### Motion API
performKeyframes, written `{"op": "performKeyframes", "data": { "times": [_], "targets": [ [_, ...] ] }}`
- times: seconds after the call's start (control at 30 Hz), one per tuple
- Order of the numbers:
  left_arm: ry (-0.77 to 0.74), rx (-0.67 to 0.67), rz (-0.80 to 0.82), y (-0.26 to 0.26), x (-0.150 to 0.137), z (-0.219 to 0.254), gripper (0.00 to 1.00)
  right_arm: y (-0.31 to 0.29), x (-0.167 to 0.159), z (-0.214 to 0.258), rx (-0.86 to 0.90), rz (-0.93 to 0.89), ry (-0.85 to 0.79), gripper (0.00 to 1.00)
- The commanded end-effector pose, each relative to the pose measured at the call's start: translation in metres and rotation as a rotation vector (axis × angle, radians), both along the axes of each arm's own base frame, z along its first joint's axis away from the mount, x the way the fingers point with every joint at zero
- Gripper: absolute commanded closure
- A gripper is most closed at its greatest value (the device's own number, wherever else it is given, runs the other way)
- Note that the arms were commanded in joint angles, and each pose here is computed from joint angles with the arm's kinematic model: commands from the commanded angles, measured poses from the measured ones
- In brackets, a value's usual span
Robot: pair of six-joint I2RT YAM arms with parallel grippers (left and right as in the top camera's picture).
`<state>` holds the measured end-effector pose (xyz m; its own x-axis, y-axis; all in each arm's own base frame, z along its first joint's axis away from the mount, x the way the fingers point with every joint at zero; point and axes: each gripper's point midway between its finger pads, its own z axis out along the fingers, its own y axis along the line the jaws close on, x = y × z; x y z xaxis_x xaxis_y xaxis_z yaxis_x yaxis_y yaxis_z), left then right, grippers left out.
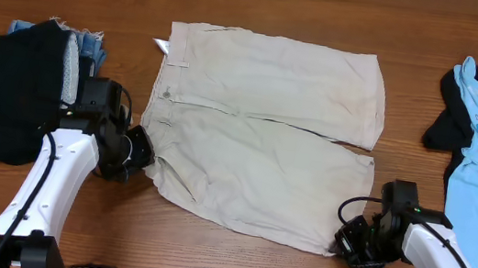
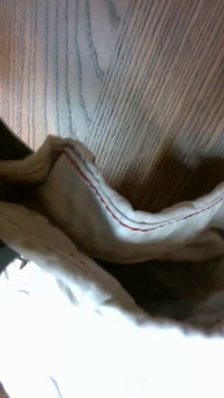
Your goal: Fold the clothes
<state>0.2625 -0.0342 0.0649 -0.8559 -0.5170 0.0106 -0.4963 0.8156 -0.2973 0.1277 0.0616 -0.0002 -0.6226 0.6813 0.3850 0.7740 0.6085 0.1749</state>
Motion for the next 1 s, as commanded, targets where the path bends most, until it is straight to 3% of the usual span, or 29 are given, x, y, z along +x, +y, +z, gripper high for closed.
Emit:
{"op": "performKeyframes", "data": {
  "times": [0.0, 0.07, 0.37, 0.57, 0.77, 0.97],
  "targets": [
    [-0.034, -0.042, -0.046, -0.008, 0.006, 0.013, 0.87, -0.002, 0.026, 0.024, -0.007, 0.06, -0.1, 0.96],
    [-0.026, -0.041, -0.053, -0.008, 0.003, 0.02, 0.96, -0.002, 0.041, 0.05, -0.009, 0.063, -0.151, 0.96],
    [-0.103, 0.001, -0.077, -0.004, -0.026, 0.081, 0.96, -0.005, 0.089, 0.166, -0.037, 0.114, -0.423, 0.96],
    [-0.208, 0.076, -0.06, 0.008, -0.028, 0.105, 0.96, -0.003, 0.124, 0.174, -0.021, 0.115, -0.543, 0.96],
    [-0.214, 0.109, -0.041, 0.014, -0.026, 0.105, 0.96, 0.012, 0.197, 0.221, 0.057, 0.143, -0.919, 0.96],
    [-0.172, 0.11, -0.046, 0.014, -0.036, 0.102, 0.96, 0.009, 0.2, 0.22, 0.055, 0.133, -0.918, 0.96]
  ]
}}
